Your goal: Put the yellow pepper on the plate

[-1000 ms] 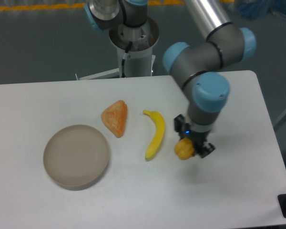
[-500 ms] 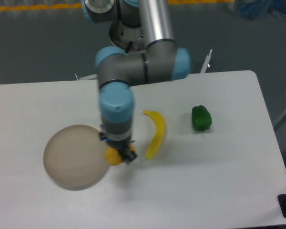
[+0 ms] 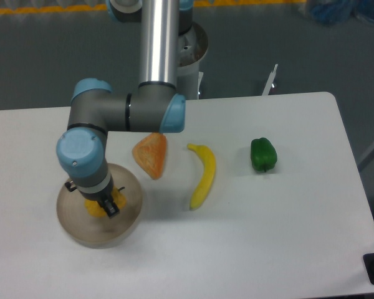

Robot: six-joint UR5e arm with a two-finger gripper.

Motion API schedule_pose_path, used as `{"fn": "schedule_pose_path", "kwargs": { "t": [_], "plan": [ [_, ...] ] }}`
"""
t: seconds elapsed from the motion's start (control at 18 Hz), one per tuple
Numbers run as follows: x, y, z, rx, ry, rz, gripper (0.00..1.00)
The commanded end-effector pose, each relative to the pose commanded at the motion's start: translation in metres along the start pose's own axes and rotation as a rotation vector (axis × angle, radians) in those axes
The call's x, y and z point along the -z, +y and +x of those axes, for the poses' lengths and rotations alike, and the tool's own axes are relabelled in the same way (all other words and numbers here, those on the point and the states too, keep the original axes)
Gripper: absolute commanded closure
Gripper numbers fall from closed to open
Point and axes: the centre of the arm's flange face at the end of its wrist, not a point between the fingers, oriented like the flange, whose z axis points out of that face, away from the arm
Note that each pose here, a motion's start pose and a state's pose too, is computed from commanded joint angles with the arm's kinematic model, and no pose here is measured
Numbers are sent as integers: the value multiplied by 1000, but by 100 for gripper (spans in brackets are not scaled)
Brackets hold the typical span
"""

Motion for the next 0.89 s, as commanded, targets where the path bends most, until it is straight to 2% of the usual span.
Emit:
{"fn": "schedule_pose_path", "kwargs": {
  "t": [0.06, 0.11, 0.17, 0.33, 0.44, 0.56, 0.67, 0.89],
  "plan": [
    [-1, 1, 0, -5, -1, 1, 25],
    [-3, 1, 0, -6, -1, 1, 20],
    [-3, 3, 2, -6, -1, -3, 0],
    [8, 5, 4, -10, -18, -1, 0],
    [31, 15, -6, 10, -47, 21, 0],
    [66, 48, -30, 66, -86, 52, 0],
    [100, 95, -59, 87, -128, 66, 0],
    [123, 168, -96, 132, -153, 64, 0]
  ]
}}
